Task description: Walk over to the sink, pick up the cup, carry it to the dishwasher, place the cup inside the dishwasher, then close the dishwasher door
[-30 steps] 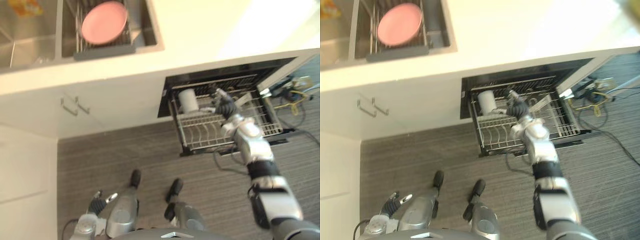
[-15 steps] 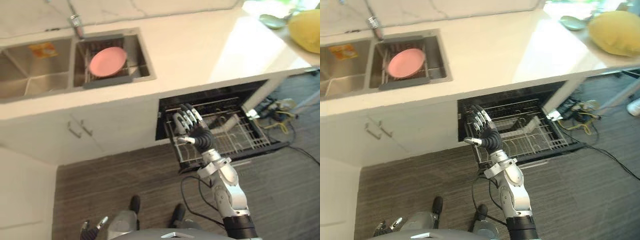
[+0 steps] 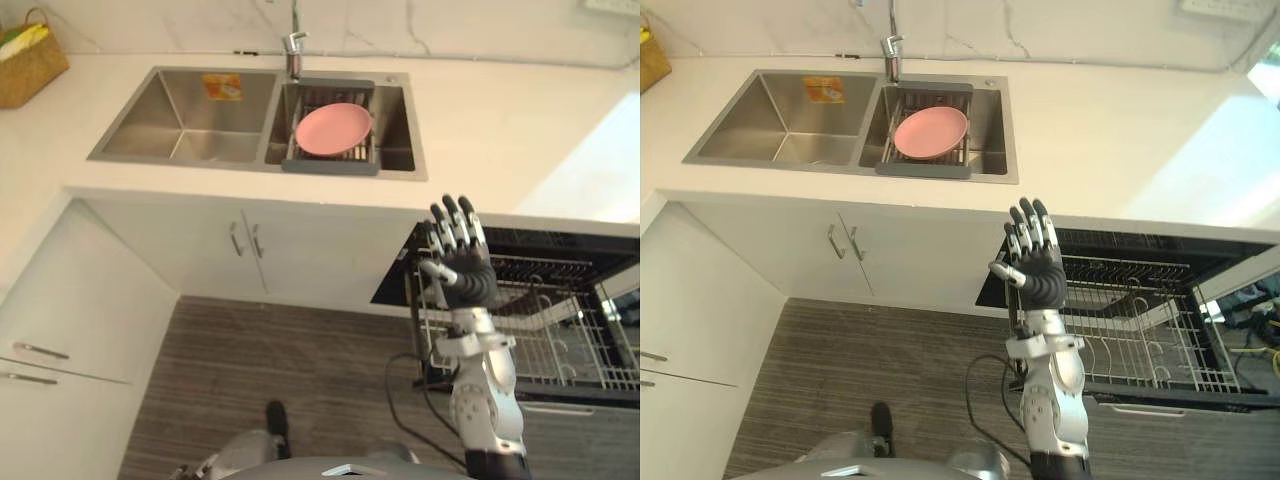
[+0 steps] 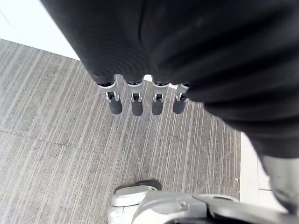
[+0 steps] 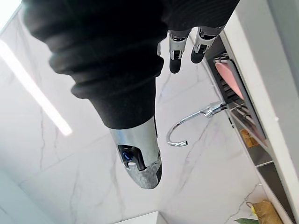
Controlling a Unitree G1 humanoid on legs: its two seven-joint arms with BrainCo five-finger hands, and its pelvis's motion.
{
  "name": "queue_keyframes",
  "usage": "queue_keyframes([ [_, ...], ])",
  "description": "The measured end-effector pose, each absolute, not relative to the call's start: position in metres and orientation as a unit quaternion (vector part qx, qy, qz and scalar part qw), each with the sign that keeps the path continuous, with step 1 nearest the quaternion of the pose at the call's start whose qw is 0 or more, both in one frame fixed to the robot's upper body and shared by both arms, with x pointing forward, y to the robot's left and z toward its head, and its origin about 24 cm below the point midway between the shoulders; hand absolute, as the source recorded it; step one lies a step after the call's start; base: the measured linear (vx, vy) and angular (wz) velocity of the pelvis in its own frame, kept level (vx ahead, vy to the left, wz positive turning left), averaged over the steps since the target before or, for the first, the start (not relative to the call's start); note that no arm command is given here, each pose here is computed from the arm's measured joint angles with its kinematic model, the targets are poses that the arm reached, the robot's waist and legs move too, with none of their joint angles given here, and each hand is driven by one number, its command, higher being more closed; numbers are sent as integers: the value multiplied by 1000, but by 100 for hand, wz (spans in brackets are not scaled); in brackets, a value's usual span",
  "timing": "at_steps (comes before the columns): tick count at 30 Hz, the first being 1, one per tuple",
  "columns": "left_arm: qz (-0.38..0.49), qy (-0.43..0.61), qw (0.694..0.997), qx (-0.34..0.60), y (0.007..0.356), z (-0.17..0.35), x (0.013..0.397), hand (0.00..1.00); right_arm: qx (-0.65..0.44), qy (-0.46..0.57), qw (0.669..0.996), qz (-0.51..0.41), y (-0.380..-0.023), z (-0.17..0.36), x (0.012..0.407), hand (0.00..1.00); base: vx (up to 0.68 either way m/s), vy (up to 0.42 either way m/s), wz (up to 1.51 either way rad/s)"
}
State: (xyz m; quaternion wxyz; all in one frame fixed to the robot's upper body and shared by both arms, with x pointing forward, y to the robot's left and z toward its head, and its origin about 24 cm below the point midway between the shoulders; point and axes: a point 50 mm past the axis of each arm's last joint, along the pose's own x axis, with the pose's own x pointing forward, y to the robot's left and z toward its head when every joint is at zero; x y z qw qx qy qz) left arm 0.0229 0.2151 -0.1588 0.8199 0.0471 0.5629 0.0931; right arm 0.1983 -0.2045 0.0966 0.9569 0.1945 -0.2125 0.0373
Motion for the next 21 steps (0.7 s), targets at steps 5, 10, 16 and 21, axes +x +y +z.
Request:
queue_keyframes([
  [5,79,566,818,57,225,-158,26,0,196,-241,950,27,-213,107,197,0,129,-45,31],
  [10,80,549,830,49,222,-158,31,0,197,-262,945,-10,-224,113,200,0,11,-21,-6],
  [16,125,539,830,62,223,-158,35,0,197,-253,946,-52,-229,111,199,0,-60,-21,-36],
  [21,162,518,838,60,213,-158,39,0,194,-241,950,-53,-229,106,193,0,-29,-46,-10],
])
